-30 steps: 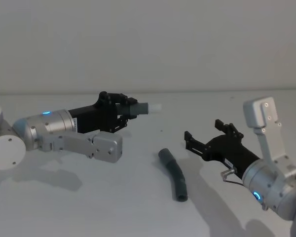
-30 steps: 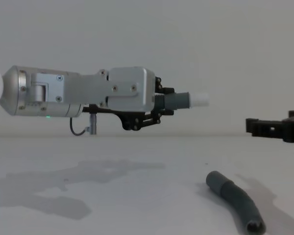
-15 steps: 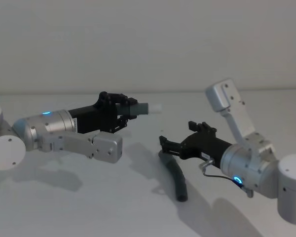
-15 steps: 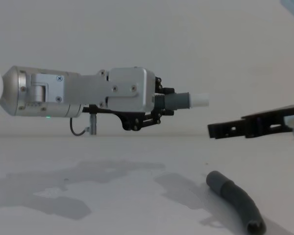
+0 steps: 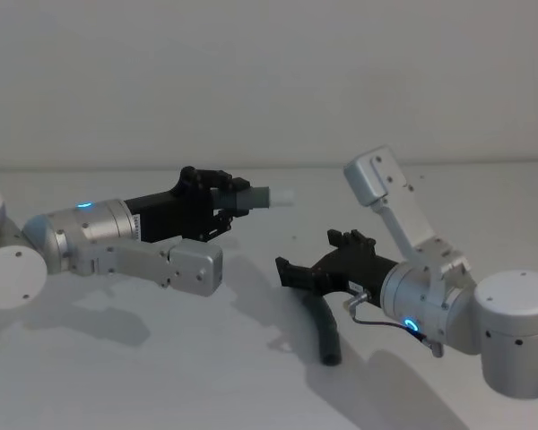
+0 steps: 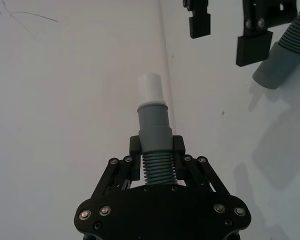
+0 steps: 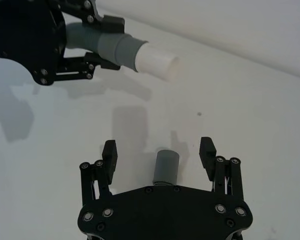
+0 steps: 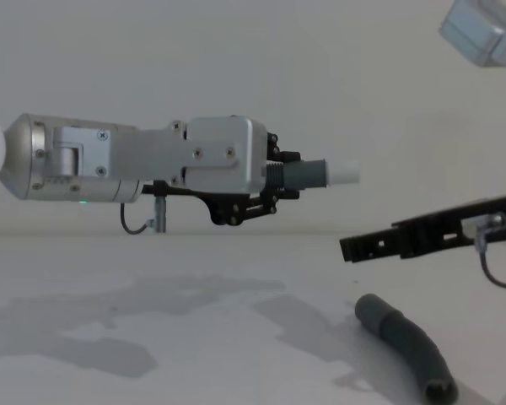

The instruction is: Use both hands to pick up one end of the pipe from the table, align the ends, and insert them.

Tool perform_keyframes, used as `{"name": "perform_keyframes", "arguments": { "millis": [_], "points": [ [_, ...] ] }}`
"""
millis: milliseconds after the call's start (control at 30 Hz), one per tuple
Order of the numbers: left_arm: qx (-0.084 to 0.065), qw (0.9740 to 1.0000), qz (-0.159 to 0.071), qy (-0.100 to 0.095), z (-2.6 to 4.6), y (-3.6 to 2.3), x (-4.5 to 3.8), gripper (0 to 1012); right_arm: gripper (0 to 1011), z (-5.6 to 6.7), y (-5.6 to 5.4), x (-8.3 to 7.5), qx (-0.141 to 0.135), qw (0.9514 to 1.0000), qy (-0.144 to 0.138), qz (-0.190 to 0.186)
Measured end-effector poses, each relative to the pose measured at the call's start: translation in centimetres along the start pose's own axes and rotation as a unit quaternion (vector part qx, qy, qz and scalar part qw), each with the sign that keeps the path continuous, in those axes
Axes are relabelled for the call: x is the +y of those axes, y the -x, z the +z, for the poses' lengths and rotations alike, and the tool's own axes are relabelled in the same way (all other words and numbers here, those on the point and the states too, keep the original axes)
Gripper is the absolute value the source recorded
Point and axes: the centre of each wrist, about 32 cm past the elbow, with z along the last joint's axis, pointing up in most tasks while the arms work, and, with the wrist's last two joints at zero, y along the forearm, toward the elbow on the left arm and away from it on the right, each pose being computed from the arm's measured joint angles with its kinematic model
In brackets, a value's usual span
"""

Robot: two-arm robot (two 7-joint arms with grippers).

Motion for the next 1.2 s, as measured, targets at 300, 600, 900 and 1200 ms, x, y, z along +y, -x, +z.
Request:
{"name": "perform_keyframes", "arguments": {
  "millis": [300,600,900,1200],
  "points": [
    [0.0,1.0,0.0,0.0,0.0,0.0,0.0,336,1000,-0.5,0.2,0.5,0.002,0.9999,0.013,-0.001],
    [0.0,1.0,0.0,0.0,0.0,0.0,0.0,336,1000,-0.9,0.3,1.0,0.003,0.9997,0.025,0.002],
    [0.0,1.0,0.0,0.0,0.0,0.0,0.0,336,1000,-1.5,0.3,1.2,0.01,0.999,0.044,0.004],
    [0.0,1.0,0.0,0.0,0.0,0.0,0.0,336,1000,-2.1,0.0,1.3,0.021,0.9981,0.058,0.001]
  ]
}}
